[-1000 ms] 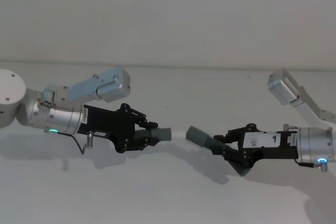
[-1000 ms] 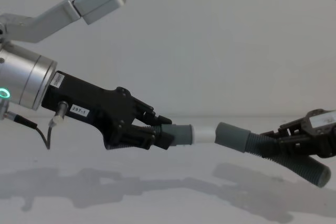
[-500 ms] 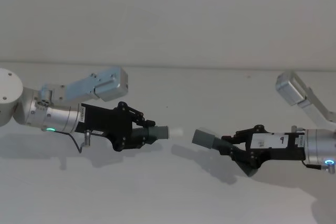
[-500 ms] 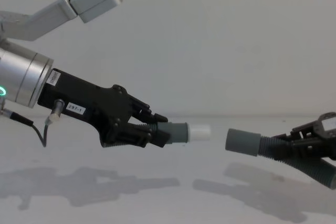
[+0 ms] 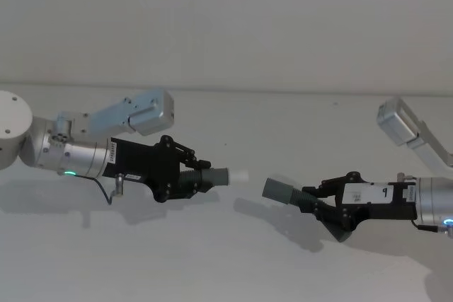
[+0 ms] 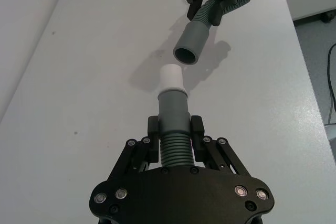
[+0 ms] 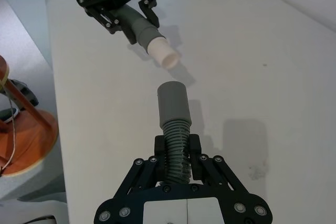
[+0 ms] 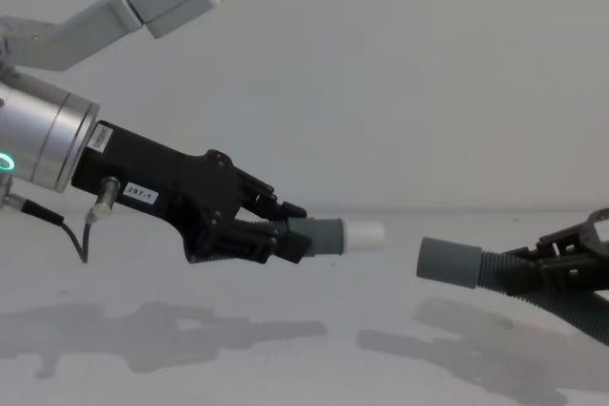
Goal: Use both hands to pick up one end of the pipe from the table, align the ends, and insert them.
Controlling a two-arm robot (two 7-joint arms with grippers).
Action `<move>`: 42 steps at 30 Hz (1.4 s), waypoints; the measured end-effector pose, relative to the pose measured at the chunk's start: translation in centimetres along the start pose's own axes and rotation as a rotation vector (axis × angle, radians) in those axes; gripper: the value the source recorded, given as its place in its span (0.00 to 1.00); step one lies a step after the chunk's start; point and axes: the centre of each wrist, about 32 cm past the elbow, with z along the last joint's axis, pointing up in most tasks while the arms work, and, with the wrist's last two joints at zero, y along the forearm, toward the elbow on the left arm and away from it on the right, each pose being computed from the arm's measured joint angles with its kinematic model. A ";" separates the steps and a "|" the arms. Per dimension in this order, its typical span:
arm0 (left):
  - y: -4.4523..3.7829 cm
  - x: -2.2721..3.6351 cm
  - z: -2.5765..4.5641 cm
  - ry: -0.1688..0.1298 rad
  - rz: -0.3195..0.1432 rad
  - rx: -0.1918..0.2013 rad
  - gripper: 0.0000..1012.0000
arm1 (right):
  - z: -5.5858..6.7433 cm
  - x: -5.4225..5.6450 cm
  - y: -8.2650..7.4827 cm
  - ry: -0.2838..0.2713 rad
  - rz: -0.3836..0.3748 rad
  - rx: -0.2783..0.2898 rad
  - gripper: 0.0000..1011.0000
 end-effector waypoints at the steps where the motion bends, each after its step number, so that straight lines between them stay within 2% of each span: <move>1: -0.01 0.00 0.01 0.000 0.000 0.000 0.34 | 0.0 0.0 0.0 -0.001 0.001 0.001 0.26; 24: -0.13 -0.29 0.43 -0.010 -0.004 -0.010 0.34 | 0.6 -0.6 0.0 -0.026 0.032 0.022 0.26; 42: 0.41 -0.66 0.54 -0.008 0.003 -0.024 0.34 | 1.0 -0.9 0.5 -0.038 0.031 0.022 0.26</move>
